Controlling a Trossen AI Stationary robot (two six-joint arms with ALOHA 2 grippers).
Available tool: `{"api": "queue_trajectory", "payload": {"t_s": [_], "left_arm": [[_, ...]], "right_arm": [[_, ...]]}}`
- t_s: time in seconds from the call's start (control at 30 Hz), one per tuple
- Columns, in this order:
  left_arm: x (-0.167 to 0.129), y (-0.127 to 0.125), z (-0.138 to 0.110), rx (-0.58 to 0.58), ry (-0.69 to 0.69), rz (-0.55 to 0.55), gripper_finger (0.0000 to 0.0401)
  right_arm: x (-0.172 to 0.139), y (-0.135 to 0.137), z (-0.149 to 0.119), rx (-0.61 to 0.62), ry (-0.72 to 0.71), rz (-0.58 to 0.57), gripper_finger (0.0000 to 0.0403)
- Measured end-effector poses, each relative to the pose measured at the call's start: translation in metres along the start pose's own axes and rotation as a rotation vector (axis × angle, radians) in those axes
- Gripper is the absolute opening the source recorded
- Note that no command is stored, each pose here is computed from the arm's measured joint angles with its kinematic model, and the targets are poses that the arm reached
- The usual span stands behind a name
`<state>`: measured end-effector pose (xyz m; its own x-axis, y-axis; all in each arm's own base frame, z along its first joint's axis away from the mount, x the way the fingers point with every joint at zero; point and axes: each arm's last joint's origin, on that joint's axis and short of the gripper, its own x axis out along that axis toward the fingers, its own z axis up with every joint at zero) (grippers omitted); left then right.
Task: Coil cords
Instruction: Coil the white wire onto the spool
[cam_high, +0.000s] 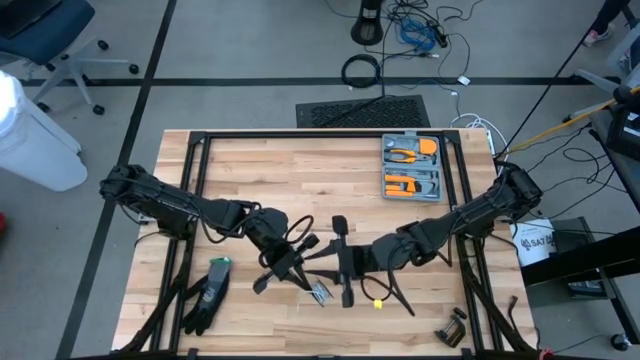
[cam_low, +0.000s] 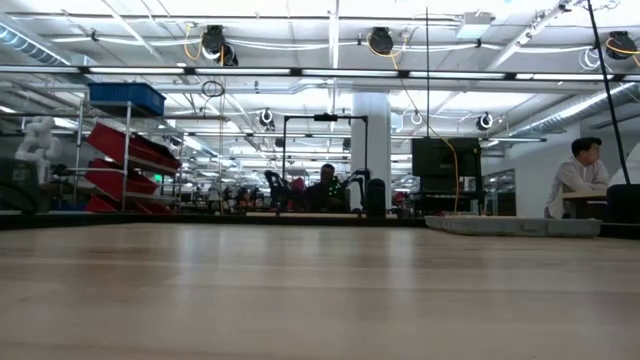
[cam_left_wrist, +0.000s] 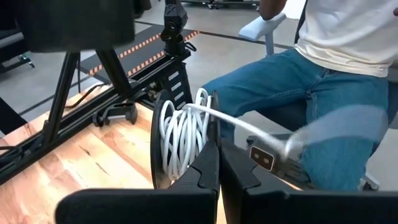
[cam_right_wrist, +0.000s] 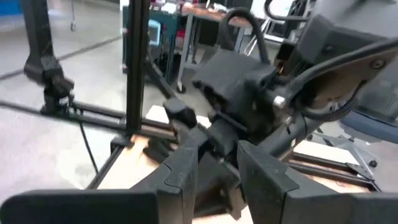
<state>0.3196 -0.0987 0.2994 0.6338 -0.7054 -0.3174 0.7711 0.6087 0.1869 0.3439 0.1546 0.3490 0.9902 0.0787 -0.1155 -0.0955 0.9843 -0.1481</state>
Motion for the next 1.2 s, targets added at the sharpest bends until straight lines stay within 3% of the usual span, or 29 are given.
{"api": "queue_trajectory", "payload": {"t_s": [0.23, 0.47, 0.57, 0.73, 0.87, 1.0, 1.2], "left_arm": [[0.001, -0.003, 0.001, 0.002, -0.003, -0.013, 0.0], [0.001, -0.002, 0.001, 0.004, -0.005, -0.01, 0.0], [0.001, -0.002, 0.001, 0.004, -0.002, 0.002, 0.0], [0.0, 0.001, 0.0, 0.003, 0.009, 0.031, 0.0], [-0.003, 0.006, -0.001, 0.004, 0.012, 0.067, 0.0], [-0.004, 0.011, 0.0, 0.006, 0.055, 0.23, 0.0], [-0.004, 0.013, 0.0, -0.003, 0.065, 0.287, 0.0]], "right_arm": [[-0.033, 0.01, 0.014, -0.052, 0.05, 0.05, 0.0103], [-0.049, 0.044, 0.007, -0.091, 0.122, 0.154, 0.0103], [-0.044, 0.05, 0.001, -0.096, 0.14, 0.117, 0.0103], [-0.037, 0.036, 0.002, 0.025, 0.136, 0.11, 0.0103], [-0.035, 0.034, 0.0, -0.006, 0.15, 0.105, 0.0103], [-0.042, 0.044, 0.0, -0.009, 0.159, 0.057, 0.0103], [-0.058, 0.07, -0.011, -0.002, 0.224, -0.085, 0.0103]]}}
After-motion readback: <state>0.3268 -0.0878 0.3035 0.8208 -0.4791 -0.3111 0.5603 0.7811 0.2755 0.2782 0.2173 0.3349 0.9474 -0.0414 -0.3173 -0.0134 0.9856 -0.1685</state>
